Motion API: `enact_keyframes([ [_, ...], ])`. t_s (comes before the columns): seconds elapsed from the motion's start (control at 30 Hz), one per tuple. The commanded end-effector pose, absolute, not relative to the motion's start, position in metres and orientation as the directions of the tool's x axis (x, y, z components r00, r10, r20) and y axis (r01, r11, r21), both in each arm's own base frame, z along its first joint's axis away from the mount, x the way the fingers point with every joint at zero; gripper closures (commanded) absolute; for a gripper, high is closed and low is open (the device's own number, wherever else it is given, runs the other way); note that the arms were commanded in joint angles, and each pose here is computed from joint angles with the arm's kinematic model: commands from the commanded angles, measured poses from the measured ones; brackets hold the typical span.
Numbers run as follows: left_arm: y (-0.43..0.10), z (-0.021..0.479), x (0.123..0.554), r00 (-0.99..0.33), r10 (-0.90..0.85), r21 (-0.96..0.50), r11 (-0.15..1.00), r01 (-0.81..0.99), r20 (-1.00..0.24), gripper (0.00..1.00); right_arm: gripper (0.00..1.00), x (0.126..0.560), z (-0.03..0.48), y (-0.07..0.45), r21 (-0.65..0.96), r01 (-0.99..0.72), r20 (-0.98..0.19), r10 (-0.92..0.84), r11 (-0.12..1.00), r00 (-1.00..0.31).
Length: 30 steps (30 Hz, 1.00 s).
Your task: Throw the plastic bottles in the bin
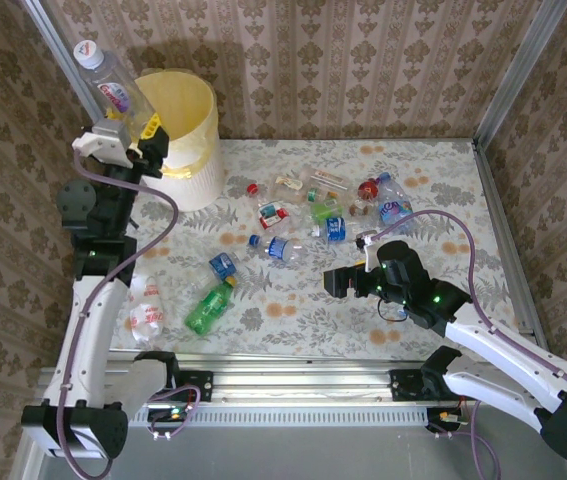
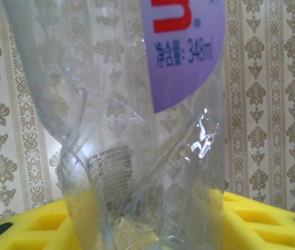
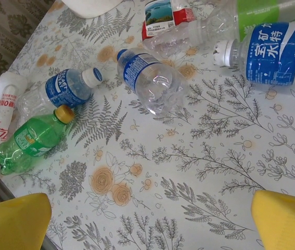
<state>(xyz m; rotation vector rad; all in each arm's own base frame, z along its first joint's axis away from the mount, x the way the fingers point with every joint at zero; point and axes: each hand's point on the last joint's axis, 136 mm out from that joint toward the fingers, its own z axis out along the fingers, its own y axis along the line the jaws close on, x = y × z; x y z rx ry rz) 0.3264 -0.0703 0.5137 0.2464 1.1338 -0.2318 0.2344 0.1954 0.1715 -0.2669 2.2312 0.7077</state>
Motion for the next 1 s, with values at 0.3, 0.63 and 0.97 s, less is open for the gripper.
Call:
enact_keyframes([
  [0.3, -0.056, 0.484, 0.399, 0.054, -0.101, -0.081, 0.954, 0.288, -0.993, 0.47, 0.0, 0.239, 0.18, 0.189, 0.371, -0.396, -0.751, 0.021, 0.84, -0.66],
  [0.63, -0.023, 0.401, 0.499, -0.471, -0.278, -0.371, 0.921, 0.117, -0.837, 0.0, 0.0, 0.23, 0.184, 0.187, 0.39, -0.414, -0.751, 0.024, 0.823, -0.66],
  [0.97, -0.023, 0.51, 0.41, -0.228, -0.254, -0.289, 0.947, 0.14, -0.94, 0.0, 0.0, 0.222, 0.179, 0.18, 0.396, -0.405, -0.754, 0.04, 0.824, -0.656],
])
